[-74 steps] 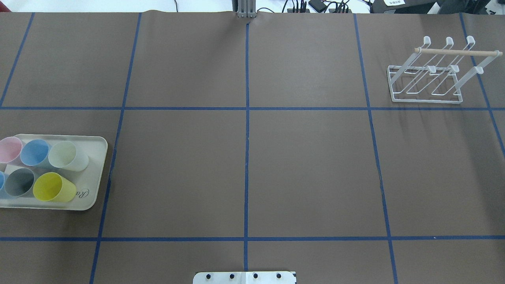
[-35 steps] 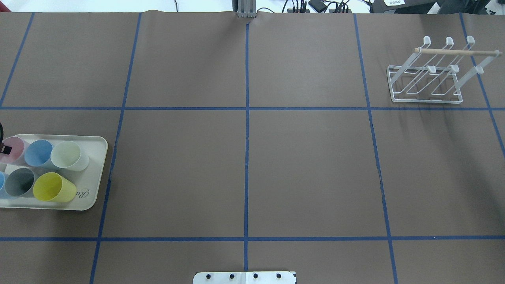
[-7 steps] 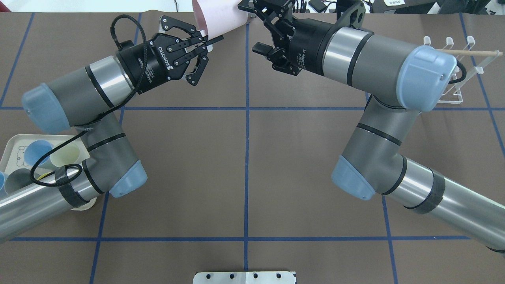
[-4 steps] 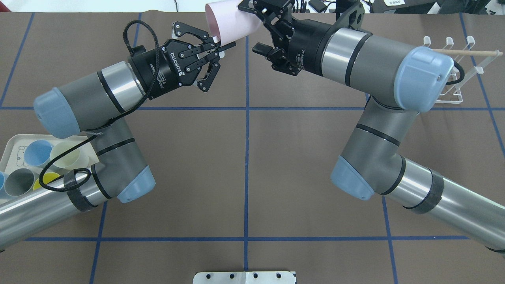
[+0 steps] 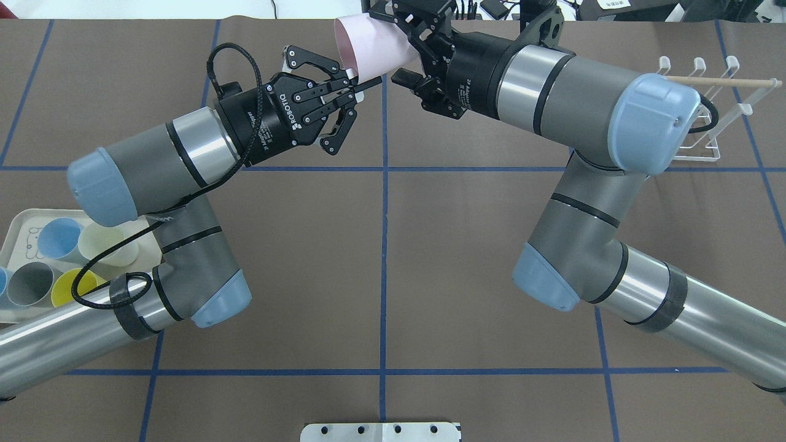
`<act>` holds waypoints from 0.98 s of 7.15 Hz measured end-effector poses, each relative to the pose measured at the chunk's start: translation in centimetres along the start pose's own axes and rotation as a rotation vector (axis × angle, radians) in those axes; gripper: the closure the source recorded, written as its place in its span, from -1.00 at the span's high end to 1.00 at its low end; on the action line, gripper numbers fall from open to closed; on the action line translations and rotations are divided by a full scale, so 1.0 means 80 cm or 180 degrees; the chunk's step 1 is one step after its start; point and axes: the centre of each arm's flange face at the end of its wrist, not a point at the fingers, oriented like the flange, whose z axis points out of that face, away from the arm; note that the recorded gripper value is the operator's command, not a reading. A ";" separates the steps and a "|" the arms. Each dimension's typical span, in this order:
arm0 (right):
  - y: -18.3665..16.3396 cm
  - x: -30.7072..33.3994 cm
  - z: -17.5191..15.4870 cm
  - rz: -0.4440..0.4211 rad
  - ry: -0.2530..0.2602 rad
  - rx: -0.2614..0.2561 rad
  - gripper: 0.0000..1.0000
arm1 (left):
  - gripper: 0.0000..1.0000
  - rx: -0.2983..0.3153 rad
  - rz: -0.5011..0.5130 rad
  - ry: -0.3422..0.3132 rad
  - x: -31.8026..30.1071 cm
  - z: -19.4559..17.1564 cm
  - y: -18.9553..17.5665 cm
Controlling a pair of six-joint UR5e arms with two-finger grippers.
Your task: Transfer IKEA cup to right arm and place on rack
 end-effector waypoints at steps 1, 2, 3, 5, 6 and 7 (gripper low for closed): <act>0.000 -0.001 0.000 0.0003 -0.0013 0.0015 0.96 | -1.00 -0.0008 -0.0006 0.0001 -0.001 0.001 0.002; -0.001 -0.002 0.000 0.0004 -0.0023 0.0028 0.59 | -1.00 -0.0015 -0.0011 -0.0001 -0.003 0.002 0.004; -0.001 -0.003 0.000 0.0005 -0.0027 0.0034 -0.48 | -0.18 -0.0017 -0.0013 -0.0009 -0.005 0.003 0.004; -0.002 -0.001 0.001 0.0004 -0.0022 0.0043 -1.00 | 0.99 -0.0048 0.0004 -0.0009 -0.006 0.007 0.009; -0.003 -0.001 0.002 0.0001 -0.0019 0.0052 -1.00 | 0.99 -0.0088 0.0004 0.0002 -0.005 0.012 0.016; -0.004 0.000 0.002 -0.0002 -0.0016 0.0053 -1.00 | 0.99 -0.0118 0.0007 0.0018 -0.003 0.014 0.020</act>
